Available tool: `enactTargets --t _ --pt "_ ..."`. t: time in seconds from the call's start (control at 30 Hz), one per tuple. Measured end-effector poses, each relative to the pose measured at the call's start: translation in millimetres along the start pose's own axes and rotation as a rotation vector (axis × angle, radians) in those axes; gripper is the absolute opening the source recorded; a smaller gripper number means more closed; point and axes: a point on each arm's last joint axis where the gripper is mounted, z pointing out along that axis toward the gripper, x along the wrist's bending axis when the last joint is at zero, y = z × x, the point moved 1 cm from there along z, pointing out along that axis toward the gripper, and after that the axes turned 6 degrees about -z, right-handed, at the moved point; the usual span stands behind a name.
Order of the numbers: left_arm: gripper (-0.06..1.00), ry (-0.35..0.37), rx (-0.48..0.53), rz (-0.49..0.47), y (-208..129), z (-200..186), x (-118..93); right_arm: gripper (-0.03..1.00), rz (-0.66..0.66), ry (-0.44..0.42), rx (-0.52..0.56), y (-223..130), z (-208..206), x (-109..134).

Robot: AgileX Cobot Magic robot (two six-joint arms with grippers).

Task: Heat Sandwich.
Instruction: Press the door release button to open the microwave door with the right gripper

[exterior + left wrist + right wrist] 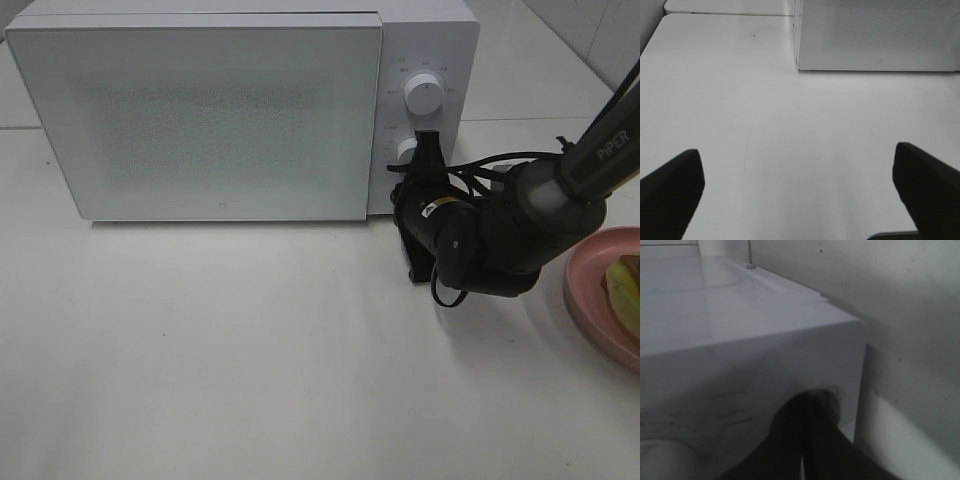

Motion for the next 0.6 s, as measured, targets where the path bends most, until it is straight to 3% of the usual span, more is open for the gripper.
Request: enactTargets --t 0.6 --pt "0.96 0.000 0.000 0.000 0.0 0.0 0.0 0.01 -0.007 -0.045 0.004 -0.9 5.7 -1.4"
